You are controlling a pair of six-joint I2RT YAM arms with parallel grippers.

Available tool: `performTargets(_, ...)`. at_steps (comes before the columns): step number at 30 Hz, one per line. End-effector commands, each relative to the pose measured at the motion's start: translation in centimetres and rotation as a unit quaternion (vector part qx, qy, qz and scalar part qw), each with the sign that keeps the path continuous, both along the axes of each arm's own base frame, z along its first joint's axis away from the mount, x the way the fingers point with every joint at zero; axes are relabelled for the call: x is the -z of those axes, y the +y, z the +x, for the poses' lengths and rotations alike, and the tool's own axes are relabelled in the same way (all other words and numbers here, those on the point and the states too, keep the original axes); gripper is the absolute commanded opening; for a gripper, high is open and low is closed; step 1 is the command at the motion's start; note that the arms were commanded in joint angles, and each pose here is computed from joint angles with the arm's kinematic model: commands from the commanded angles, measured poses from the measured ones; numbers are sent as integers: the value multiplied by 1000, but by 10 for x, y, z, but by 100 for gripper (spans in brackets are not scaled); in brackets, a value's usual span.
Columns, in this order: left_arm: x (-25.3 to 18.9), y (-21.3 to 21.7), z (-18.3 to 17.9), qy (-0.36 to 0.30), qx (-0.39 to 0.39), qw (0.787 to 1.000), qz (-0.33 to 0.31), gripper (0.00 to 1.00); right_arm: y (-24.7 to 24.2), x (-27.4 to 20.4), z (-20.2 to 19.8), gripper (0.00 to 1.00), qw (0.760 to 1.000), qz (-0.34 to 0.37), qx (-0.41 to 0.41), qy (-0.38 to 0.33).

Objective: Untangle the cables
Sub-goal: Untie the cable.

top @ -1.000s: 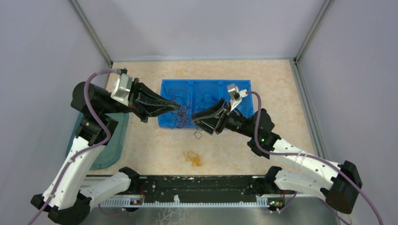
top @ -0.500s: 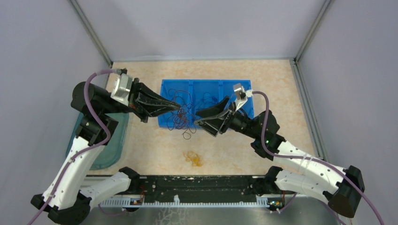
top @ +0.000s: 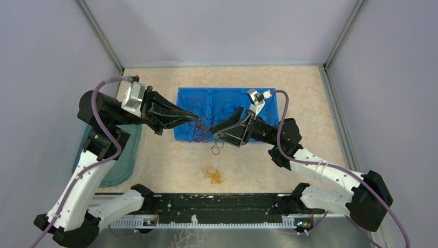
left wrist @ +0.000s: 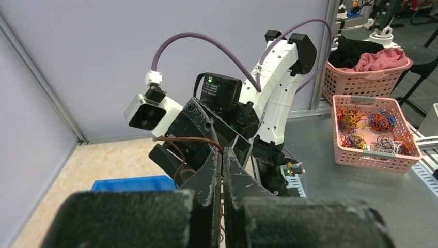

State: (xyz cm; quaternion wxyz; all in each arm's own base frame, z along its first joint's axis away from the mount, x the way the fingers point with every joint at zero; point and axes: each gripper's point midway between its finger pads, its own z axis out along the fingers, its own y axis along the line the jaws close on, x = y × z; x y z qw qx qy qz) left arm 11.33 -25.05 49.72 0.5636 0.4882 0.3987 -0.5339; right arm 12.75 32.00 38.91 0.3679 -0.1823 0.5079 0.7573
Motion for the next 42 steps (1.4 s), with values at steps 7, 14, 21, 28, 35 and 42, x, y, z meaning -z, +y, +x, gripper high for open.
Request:
performTargets(7,-3,3,-7,-20,8,1000,-4,0,-17,-29,-19,50,996,58,-60,-4)
performTargets(14,-2,3,-7,-24,10,1000,-2,0,-14,-30,-15,46,996,65,-62,7)
performTargets(21,-2,3,-9,-27,14,1000,-1,0,-17,-31,-8,45,993,98,-61,35)
performTargets(28,-1,3,-10,-28,16,999,0,0,-16,-27,3,28,991,108,-44,65)
performTargets(35,-1,4,-11,-29,18,999,1,0,-16,-26,6,25,989,114,-42,82)
performTargets(42,-2,5,-11,-39,11,999,-1,0,-19,-10,18,0,991,96,12,94)
